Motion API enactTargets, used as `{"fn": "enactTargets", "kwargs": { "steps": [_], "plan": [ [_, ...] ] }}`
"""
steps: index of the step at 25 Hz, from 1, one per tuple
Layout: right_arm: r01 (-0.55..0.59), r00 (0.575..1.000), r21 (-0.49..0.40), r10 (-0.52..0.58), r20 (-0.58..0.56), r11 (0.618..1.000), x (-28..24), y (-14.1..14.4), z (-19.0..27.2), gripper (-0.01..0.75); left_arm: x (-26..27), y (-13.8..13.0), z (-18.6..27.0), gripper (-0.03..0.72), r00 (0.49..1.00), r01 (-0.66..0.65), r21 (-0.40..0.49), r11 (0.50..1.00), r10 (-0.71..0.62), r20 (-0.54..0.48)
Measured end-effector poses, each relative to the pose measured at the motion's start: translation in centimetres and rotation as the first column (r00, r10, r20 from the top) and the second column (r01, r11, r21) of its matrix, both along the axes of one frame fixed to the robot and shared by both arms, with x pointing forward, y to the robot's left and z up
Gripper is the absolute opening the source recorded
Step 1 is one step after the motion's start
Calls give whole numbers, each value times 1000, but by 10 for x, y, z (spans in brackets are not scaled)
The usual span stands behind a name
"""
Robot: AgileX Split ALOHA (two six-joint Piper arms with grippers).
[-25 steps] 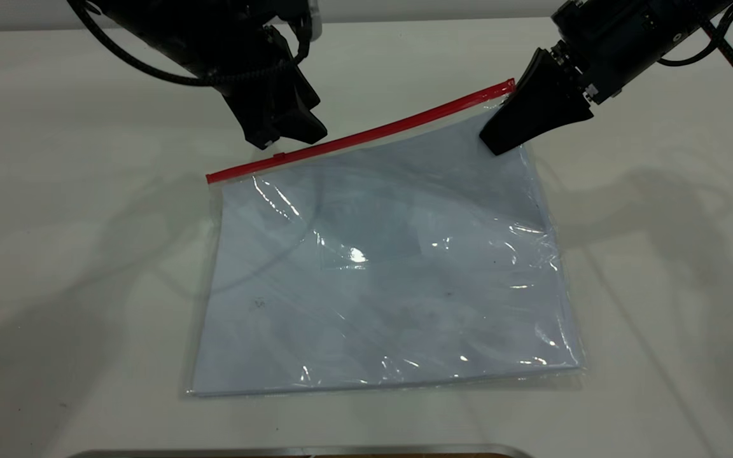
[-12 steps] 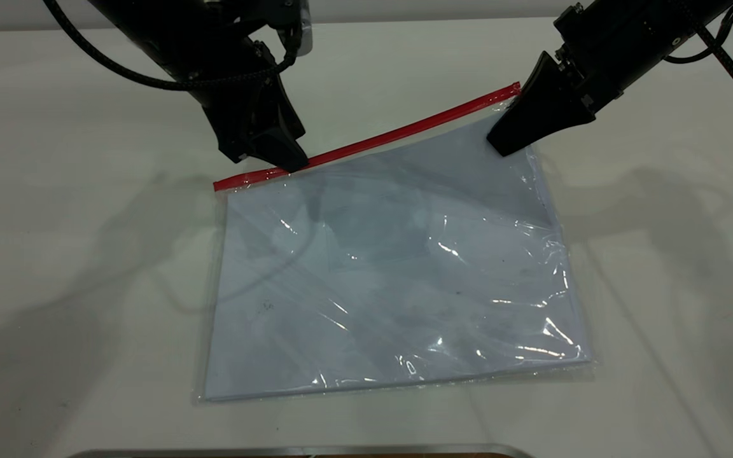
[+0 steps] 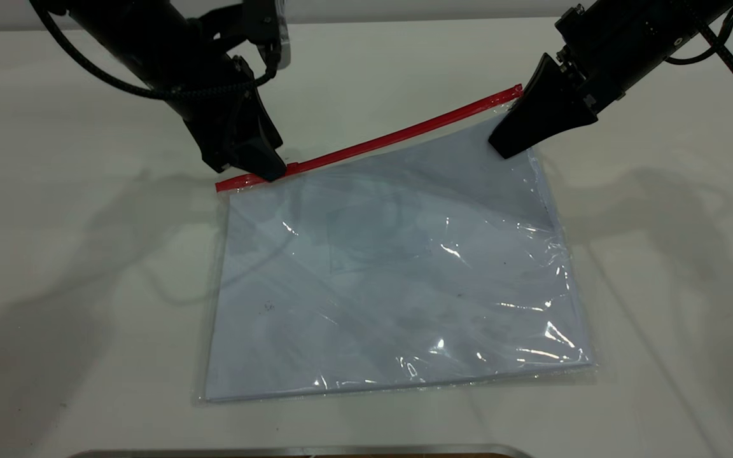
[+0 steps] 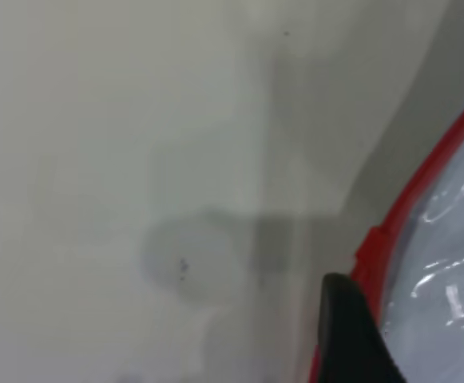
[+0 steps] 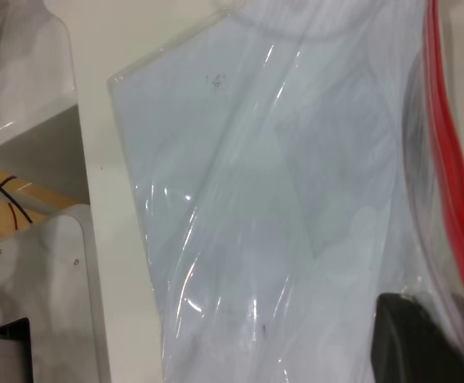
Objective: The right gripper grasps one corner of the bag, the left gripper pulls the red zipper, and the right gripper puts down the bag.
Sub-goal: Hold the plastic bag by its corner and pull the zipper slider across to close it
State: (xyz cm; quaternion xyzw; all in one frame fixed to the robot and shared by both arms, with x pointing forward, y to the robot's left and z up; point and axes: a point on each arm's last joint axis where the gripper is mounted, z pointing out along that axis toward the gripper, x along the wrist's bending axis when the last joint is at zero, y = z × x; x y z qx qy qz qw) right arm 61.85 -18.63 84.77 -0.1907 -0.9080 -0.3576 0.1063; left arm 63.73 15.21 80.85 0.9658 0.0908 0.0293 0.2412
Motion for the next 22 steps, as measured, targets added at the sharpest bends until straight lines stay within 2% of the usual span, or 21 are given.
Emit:
{"fn": "enactTargets", "kwargs": {
  "steps": [7,15,22],
  "plan": [
    [-1,1000,0,1,1,1000,0,0,0,44,1,0,-13,460,1000,8,5,1000,-8,9],
    [-1,1000,0,1,1,1000,0,0,0,44,9,-9,-11,460,997,-12,-110,994,20,69],
    [-1,1000,0,1,0,1000,0,0,0,44,8,-11,-10,460,998,3,-123,992,5,64]
  ]
}}
